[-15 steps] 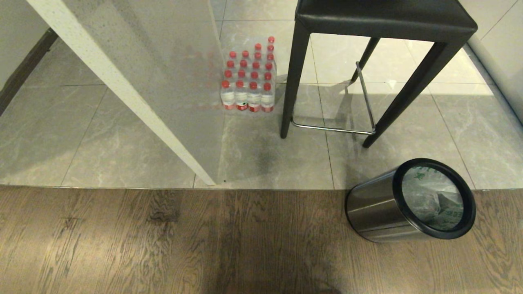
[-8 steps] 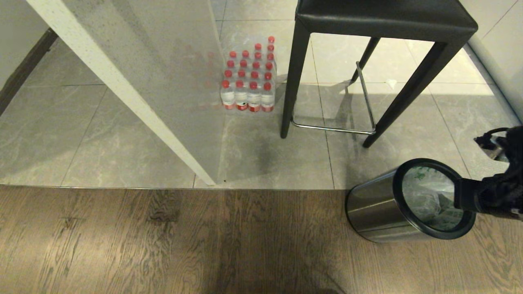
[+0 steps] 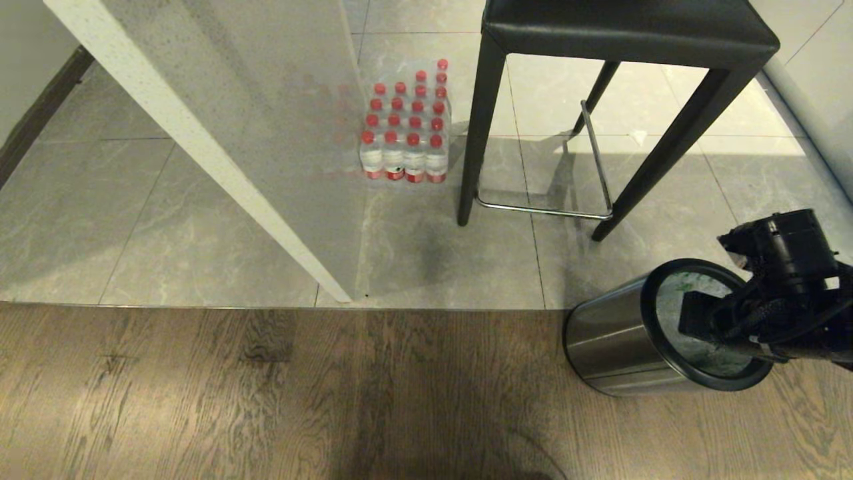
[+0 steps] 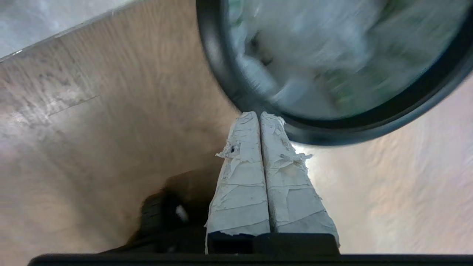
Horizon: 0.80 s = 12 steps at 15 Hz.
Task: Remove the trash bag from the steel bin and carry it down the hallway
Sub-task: Place the outer trash can on the ground
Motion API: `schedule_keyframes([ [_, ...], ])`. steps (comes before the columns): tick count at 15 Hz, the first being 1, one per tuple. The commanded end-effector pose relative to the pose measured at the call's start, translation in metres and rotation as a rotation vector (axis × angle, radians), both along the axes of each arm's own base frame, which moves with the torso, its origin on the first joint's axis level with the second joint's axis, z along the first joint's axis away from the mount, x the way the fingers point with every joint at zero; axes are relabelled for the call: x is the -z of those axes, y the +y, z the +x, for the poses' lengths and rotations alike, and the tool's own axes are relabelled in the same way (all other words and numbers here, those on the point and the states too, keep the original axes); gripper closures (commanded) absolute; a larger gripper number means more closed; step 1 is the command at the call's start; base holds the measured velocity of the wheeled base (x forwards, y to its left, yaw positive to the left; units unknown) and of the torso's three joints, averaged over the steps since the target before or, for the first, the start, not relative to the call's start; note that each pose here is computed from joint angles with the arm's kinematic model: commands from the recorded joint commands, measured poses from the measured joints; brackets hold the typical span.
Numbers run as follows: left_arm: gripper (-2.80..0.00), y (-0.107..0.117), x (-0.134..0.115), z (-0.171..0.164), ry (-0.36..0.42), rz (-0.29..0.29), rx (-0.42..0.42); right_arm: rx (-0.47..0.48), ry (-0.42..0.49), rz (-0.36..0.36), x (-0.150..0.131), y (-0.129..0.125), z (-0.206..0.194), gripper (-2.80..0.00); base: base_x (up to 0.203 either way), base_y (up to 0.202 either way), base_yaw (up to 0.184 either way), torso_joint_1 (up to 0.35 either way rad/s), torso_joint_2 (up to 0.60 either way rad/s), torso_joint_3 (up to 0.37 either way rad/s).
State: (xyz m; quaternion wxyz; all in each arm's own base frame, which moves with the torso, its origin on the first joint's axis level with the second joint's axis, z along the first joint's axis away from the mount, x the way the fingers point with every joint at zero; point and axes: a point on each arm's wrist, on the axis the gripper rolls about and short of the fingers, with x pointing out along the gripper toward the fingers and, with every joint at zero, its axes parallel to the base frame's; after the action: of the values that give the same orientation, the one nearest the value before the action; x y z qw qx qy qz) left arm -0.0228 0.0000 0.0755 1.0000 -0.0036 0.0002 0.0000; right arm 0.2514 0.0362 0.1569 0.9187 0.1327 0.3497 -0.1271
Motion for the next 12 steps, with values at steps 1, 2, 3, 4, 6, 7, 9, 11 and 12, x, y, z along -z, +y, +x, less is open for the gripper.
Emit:
schedule_keyframes([
  [1, 0.0, 0.0, 0.0, 0.0, 0.0, 0.0, 0.0, 0.001, 0.032, 0.015, 0.009, 0.006, 0.006, 0.0, 0.0, 0.0, 0.0, 0.0, 0.0, 0.0],
  [2, 0.0, 0.0, 0.0, 0.0, 0.0, 0.0, 0.0, -0.011, 0.04, 0.017, 0.012, 0.011, 0.011, 0.0, 0.0, 0.0, 0.0, 0.0, 0.0, 0.0],
  [3, 0.0, 0.0, 0.0, 0.0, 0.0, 0.0, 0.0, -0.026, 0.043, 0.016, 0.013, 0.014, 0.011, 0.0, 0.0, 0.0, 0.0, 0.0, 0.0, 0.0],
  [4, 0.0, 0.0, 0.0, 0.0, 0.0, 0.0, 0.0, -0.041, 0.047, 0.012, 0.015, 0.017, 0.011, 0.0, 0.0, 0.0, 0.0, 0.0, 0.0, 0.0],
  [6, 0.0, 0.0, 0.0, 0.0, 0.0, 0.0, 0.0, -0.044, 0.057, 0.008, 0.019, 0.021, 0.012, 0.0, 0.0, 0.0, 0.0, 0.0, 0.0, 0.0],
  [7, 0.0, 0.0, 0.0, 0.0, 0.0, 0.0, 0.0, -0.041, 0.067, 0.008, 0.022, 0.021, 0.013, 0.0, 0.0, 0.0, 0.0, 0.0, 0.0, 0.0],
  [9, 0.0, 0.0, 0.0, 0.0, 0.0, 0.0, 0.0, -0.048, 0.073, -0.003, 0.024, 0.021, 0.016, 0.0, 0.0, 0.0, 0.0, 0.0, 0.0, 0.0],
  [11, 0.0, 0.0, 0.0, 0.0, 0.0, 0.0, 0.0, -0.045, 0.018, 0.012, 0.011, 0.02, 0.012, 0.0, 0.0, 0.0, 0.0, 0.0, 0.0, 0.0],
  [12, 0.0, 0.0, 0.0, 0.0, 0.0, 0.0, 0.0, -0.044, 0.005, 0.017, 0.007, 0.019, 0.01, 0.0, 0.0, 0.0, 0.0, 0.0, 0.0, 0.0],
])
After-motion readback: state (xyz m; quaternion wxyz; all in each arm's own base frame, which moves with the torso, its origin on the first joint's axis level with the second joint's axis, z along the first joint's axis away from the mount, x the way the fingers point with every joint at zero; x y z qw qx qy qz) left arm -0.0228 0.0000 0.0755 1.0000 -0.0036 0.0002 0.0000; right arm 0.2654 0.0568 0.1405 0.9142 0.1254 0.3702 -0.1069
